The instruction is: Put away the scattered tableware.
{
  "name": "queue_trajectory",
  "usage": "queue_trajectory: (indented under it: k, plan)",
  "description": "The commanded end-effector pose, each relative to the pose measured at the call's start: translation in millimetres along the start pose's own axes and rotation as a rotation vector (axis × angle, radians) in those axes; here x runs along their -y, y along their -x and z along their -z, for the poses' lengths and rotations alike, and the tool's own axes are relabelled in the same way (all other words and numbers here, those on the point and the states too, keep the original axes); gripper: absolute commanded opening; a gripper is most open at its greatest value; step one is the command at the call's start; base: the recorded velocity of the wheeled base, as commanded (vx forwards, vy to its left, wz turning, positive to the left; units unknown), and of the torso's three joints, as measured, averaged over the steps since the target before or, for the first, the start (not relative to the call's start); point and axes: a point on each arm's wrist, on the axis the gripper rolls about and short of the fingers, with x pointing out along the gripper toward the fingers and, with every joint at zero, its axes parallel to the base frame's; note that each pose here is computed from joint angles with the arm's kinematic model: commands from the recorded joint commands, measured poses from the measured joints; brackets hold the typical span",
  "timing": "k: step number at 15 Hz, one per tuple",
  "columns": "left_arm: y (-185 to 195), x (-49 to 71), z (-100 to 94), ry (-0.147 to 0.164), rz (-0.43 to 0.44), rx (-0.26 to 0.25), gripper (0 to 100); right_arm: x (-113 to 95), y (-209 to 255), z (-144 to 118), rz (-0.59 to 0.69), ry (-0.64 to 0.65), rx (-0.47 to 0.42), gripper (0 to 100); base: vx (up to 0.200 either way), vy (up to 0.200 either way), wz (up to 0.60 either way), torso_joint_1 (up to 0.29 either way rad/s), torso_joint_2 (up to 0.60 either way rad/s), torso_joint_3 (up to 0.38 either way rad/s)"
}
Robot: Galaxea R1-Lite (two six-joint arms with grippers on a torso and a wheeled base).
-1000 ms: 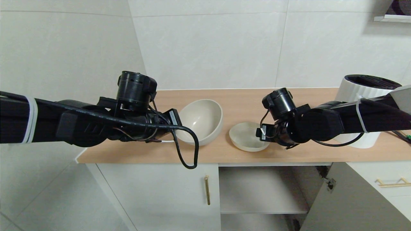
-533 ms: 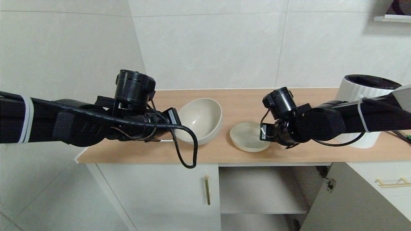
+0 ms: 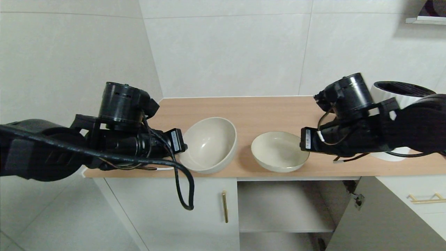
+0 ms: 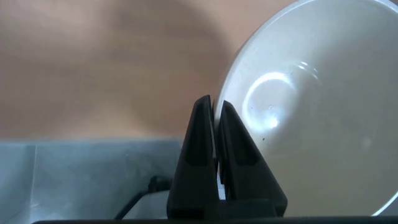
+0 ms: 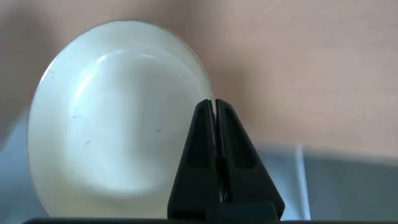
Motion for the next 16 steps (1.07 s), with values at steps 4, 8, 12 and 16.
queue_trajectory:
  k: [4, 8, 12, 16]
  plan:
    - [44, -8.0, 17.9, -0.069, 0.052, -0.001, 0, 18, 56, 18, -0.096, 0.055, -0.024, 0, 0.0, 0.0, 0.0, 0.0, 0.0, 0.0]
    - [38, -10.0, 21.2, -0.068, 0.04, -0.022, 0, 20, 53, 21, -0.086, 0.055, -0.029, 0, 0.0, 0.0, 0.0, 0.0, 0.0, 0.0]
    - [35, -10.1, 22.1, -0.067, 0.036, -0.029, 0, 20, 51, 23, -0.078, 0.06, -0.039, 0, -0.15, 0.0, 0.0, 0.009, 0.0, -0.001]
    - [35, -10.1, 22.1, -0.07, 0.037, -0.029, 0, 20, 45, 24, -0.07, 0.06, -0.05, 0, -0.05, 0.0, 0.0, 0.001, 0.0, 0.001]
